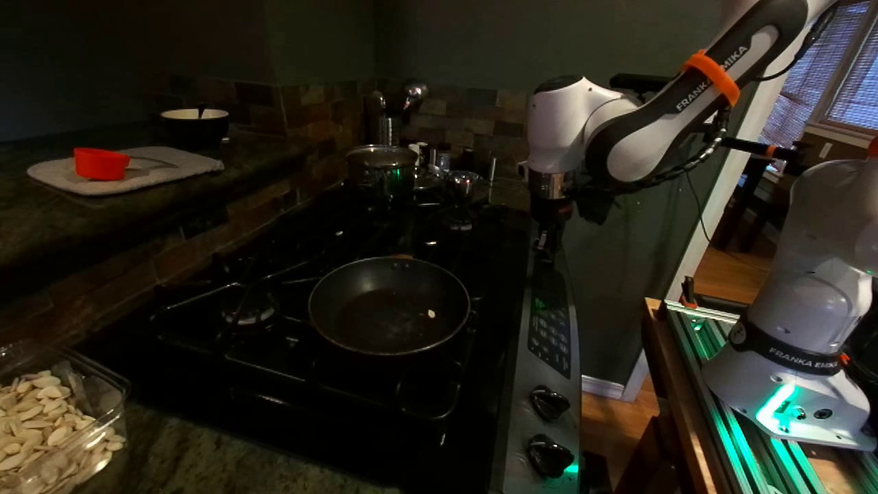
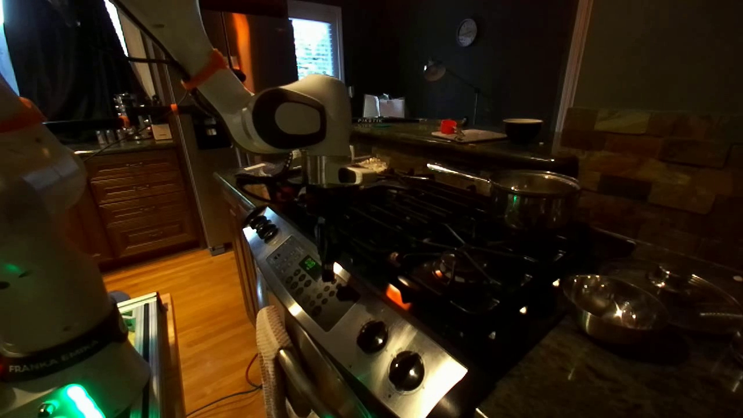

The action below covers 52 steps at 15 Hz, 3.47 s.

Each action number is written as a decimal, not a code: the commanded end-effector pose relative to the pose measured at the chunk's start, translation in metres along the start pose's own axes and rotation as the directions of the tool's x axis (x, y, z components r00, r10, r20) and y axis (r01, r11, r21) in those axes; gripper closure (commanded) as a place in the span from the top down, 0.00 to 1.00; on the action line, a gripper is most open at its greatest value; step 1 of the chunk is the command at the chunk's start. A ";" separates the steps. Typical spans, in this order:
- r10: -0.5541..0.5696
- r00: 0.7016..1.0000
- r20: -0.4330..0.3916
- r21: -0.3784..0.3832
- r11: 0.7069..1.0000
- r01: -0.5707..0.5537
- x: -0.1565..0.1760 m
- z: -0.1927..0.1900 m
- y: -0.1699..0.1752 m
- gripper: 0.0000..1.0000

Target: Press three buttons on the stove.

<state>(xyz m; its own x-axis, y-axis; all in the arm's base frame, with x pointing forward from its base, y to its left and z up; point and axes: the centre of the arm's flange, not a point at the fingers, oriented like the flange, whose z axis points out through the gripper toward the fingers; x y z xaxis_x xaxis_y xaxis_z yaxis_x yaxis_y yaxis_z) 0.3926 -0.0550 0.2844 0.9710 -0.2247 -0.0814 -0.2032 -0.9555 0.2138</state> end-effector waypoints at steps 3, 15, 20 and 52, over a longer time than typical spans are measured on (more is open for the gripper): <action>0.005 1.000 0.021 0.011 1.000 -0.005 0.011 0.011 -0.001 0.00; 0.014 0.998 0.054 0.093 0.996 -0.019 0.018 0.012 0.000 0.00; 0.030 0.999 0.045 0.109 0.993 -0.035 0.022 0.015 0.002 0.00; -0.047 0.963 0.267 0.050 0.998 0.034 -0.004 0.034 0.038 0.00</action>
<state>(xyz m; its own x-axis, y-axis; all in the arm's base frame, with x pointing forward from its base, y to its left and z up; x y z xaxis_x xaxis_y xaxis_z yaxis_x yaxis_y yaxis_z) 0.3742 -0.0899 0.2748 0.9083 -0.2486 -0.3364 -0.1990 -0.9642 0.1751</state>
